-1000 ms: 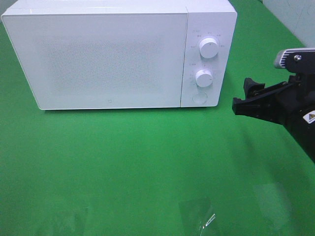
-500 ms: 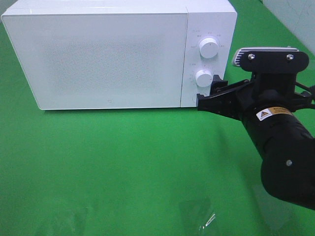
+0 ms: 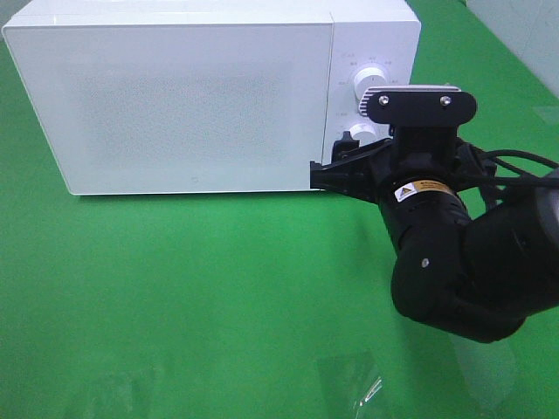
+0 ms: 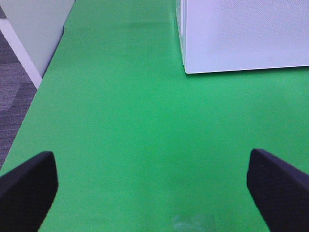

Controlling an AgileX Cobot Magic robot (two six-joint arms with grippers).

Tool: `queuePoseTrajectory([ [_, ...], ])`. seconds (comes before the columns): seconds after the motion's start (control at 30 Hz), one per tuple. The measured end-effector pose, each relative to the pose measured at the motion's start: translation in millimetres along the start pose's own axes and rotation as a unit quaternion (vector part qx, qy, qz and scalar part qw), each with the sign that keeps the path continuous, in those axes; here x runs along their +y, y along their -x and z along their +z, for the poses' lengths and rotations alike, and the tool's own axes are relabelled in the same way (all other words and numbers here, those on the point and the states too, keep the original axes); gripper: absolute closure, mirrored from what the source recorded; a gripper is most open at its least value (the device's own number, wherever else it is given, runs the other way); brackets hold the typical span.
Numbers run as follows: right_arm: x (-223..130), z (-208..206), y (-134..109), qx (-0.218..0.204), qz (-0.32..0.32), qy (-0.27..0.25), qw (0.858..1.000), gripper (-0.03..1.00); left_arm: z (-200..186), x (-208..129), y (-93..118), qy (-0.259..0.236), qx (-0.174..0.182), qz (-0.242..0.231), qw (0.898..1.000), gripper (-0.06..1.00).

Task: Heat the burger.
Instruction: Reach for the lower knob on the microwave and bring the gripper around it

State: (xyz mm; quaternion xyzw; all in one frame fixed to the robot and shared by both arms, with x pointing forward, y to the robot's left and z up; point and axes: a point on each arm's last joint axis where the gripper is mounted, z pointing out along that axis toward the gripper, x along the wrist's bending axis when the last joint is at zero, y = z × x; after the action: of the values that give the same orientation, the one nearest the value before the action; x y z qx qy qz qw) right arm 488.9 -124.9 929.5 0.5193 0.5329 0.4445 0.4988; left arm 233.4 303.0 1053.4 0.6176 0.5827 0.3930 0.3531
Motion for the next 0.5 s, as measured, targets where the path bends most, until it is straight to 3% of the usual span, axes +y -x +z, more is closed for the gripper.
queuePoseTrajectory([
  [0.23,-4.2,10.5,-10.8,0.006,-0.004,0.004,1.0,0.21,0.0,0.0,0.0,0.0,0.0,0.0,1.0,-0.04],
  [0.5,-7.0,24.1,-7.2,-0.006,-0.007,0.006,1.0,0.21,0.0,0.0,0.0,0.0,0.0,0.0,1.0,-0.04],
])
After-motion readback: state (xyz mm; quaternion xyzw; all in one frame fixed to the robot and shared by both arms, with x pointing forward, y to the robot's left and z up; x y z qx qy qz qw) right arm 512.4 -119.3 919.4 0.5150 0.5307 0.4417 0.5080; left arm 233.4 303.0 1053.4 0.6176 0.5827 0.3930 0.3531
